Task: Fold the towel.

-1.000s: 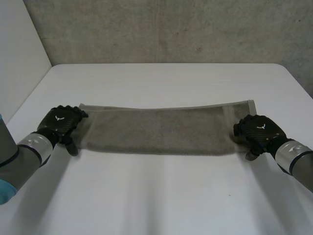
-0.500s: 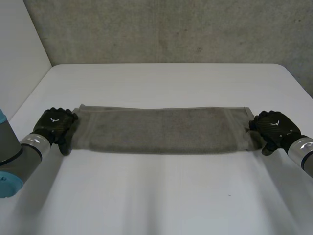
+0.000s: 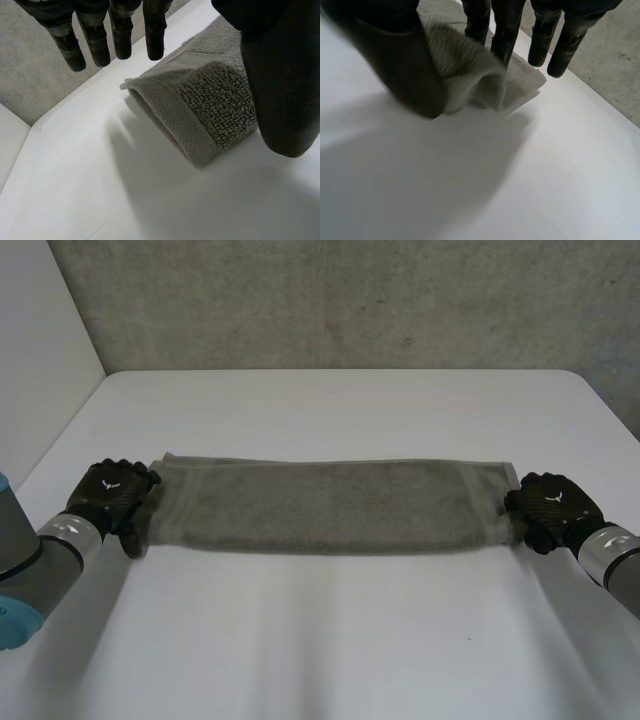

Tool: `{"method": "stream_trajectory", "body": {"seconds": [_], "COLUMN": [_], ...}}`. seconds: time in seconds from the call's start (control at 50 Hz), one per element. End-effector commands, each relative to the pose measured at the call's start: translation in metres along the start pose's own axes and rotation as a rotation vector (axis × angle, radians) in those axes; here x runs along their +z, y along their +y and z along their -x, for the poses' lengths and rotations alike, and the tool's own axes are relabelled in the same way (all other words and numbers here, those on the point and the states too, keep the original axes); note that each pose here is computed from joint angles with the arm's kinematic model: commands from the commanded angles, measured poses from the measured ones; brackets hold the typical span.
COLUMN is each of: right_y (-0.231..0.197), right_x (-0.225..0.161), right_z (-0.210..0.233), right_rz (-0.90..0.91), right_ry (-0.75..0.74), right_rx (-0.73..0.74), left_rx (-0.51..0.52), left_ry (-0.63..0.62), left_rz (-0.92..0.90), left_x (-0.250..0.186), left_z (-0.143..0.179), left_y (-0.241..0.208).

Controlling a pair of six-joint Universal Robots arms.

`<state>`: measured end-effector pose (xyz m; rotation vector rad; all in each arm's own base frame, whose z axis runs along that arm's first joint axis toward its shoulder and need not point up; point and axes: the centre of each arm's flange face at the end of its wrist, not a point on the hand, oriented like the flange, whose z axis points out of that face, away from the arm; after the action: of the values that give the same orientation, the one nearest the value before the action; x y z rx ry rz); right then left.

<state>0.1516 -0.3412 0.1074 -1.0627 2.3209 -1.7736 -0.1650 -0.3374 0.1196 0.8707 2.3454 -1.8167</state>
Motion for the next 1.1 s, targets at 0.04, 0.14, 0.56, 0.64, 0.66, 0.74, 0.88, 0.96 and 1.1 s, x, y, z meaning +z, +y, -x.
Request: {"method": "stream_trajectory", "body": {"seconds": [0.04, 0.14, 0.56, 0.64, 0.66, 0.74, 0.88, 0.96, 1.1], "right_y": [0.0, -0.001, -0.001, -0.018, -0.027, -0.048, -0.146, -0.18, -0.212], "right_x": [0.007, 0.008, -0.037, -0.045, -0.047, -0.05, -0.036, -0.03, -0.017], "right_z": [-0.002, -0.006, -0.124, -0.147, -0.153, -0.16, -0.088, -0.03, 0.099], "right_rz": [-0.011, -0.014, -0.021, -0.033, -0.044, -0.068, -0.255, -0.323, -0.42], "right_ry": [0.005, 0.008, 0.157, 0.187, 0.19, 0.2, 0.042, -0.051, -0.256], "right_rx": [0.071, 0.095, 0.147, 0.112, 0.099, 0.075, -0.049, -0.1, -0.203], "left_rx": [-0.002, -0.006, -0.029, -0.046, -0.055, -0.063, -0.066, -0.067, -0.065], "left_ry": [-0.004, -0.008, -0.051, -0.053, -0.053, -0.053, -0.053, -0.051, -0.045], "left_rz": [-0.008, -0.014, -0.014, -0.018, -0.02, -0.02, -0.019, -0.016, -0.019], "left_x": [-0.004, -0.005, -0.009, -0.01, -0.011, -0.012, -0.013, -0.015, -0.017], "left_z": [0.001, 0.002, 0.018, 0.019, 0.019, 0.019, 0.018, 0.017, 0.014], "left_y": [-0.003, -0.005, -0.006, -0.008, -0.009, -0.009, -0.009, -0.008, -0.01]}}
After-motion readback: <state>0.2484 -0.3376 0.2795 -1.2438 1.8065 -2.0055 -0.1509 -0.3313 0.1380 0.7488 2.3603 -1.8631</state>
